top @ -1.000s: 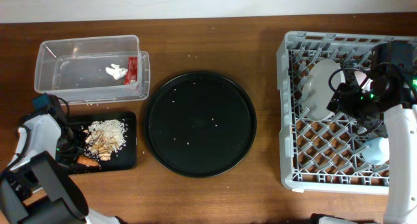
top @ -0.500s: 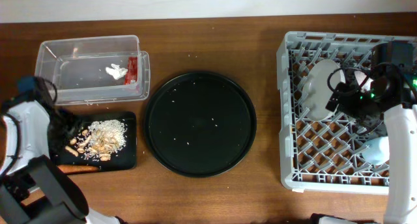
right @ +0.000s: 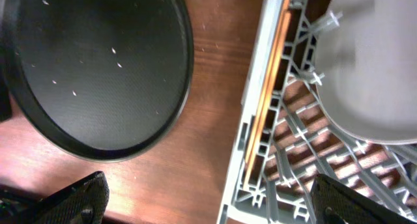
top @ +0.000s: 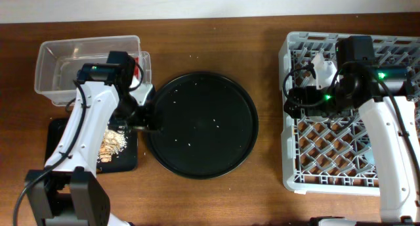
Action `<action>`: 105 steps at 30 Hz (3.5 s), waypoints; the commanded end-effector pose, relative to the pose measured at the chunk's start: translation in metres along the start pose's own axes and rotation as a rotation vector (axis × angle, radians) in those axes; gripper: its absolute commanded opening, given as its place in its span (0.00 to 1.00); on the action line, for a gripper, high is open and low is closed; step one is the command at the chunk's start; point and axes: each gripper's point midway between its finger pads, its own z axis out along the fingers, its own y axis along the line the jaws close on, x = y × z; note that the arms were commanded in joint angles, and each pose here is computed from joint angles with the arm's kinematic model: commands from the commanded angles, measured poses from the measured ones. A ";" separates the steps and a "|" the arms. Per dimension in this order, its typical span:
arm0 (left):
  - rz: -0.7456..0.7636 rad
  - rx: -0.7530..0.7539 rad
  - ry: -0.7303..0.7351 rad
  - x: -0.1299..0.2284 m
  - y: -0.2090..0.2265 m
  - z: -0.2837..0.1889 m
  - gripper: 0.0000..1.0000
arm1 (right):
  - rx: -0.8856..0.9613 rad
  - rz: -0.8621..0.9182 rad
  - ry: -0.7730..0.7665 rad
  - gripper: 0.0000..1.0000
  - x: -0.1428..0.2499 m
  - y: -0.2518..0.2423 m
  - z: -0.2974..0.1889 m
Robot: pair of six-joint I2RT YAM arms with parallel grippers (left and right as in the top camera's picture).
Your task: Sort waste into correct bins and load items into the dishwasher rack
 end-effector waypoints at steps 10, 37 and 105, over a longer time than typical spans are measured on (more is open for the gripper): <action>0.067 -0.084 -0.425 0.021 -0.004 -0.070 0.99 | 0.109 0.000 -0.347 0.98 0.027 -0.005 -0.049; 0.145 -0.134 -1.059 0.097 -0.021 -0.124 0.99 | 0.149 -0.030 -0.542 0.98 0.095 -0.015 -0.036; 0.182 -0.187 -1.311 0.093 -0.007 -0.074 0.99 | 0.174 -0.197 -1.233 0.98 0.068 -0.036 0.036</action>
